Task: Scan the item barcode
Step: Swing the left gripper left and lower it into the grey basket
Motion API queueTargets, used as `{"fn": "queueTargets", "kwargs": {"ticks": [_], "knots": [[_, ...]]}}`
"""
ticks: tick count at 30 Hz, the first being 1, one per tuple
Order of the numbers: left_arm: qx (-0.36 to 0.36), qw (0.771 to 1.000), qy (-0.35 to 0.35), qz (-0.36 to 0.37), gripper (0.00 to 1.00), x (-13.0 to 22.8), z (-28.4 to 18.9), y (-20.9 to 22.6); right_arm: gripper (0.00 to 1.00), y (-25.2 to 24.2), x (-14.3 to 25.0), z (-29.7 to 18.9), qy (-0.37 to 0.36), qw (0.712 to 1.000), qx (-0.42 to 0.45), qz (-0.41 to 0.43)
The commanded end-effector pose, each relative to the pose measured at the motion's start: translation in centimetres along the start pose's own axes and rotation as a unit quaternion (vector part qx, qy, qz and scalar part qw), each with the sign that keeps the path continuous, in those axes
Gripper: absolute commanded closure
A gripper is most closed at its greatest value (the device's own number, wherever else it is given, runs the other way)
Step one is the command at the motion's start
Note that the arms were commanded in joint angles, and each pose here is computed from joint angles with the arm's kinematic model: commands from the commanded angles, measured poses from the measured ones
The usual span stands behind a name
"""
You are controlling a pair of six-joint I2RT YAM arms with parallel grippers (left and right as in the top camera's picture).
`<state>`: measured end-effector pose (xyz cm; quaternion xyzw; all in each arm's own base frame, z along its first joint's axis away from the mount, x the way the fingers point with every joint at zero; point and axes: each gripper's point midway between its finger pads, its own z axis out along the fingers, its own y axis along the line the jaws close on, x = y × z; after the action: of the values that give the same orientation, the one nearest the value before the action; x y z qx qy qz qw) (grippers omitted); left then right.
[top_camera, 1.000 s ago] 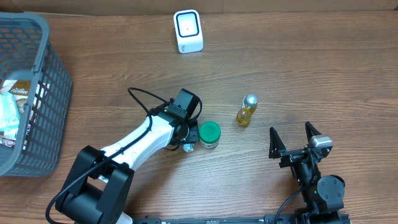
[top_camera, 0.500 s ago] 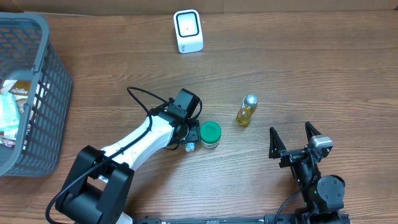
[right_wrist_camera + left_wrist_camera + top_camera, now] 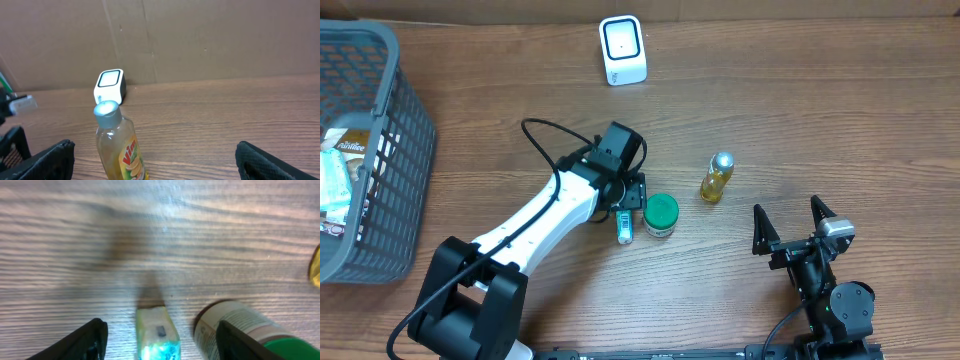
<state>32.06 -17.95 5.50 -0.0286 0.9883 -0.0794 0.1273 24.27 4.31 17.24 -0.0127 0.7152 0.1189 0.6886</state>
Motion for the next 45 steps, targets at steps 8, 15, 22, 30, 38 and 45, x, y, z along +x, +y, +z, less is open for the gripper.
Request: {"fn": "queueTargets", "kwargs": {"ticks": [8, 15, 22, 30, 38, 45], "knots": [[-0.023, 0.992, -0.101, 0.073, 0.28, -9.5, -8.0, 0.6, 0.0, 0.1, 0.3, 0.0, 0.0, 1.0, -0.004, 0.0], [-0.056, 0.955, -0.247, 0.151, 0.26, -18.3, -19.7, 1.3, 0.0, 0.1, 0.3, 0.0, 0.0, 1.0, -0.004, 0.0], [-0.137, 0.895, -0.417, 0.078, 0.11, -24.5, -35.0, 9.0, 0.0, 0.1, 0.3, 0.0, 0.0, 1.0, -0.004, 0.0], [-0.26, 0.854, -0.45, 0.017, 0.1, -24.1, -42.6, 20.7, 0.0, 0.1, 0.3, 0.0, 0.0, 1.0, -0.004, 0.0], [-0.323, 0.859, -0.39, -0.072, 0.09, -20.6, -42.0, 31.1, 0.0, 0.1, 0.3, 0.0, 0.0, 1.0, -0.004, 0.0], [-0.359, 0.873, -0.301, -0.131, 0.0, -16.8, -37.4, 38.9, 0.0, 0.1, 0.3, 0.0, 0.0, 1.0, -0.004, 0.0]]}}
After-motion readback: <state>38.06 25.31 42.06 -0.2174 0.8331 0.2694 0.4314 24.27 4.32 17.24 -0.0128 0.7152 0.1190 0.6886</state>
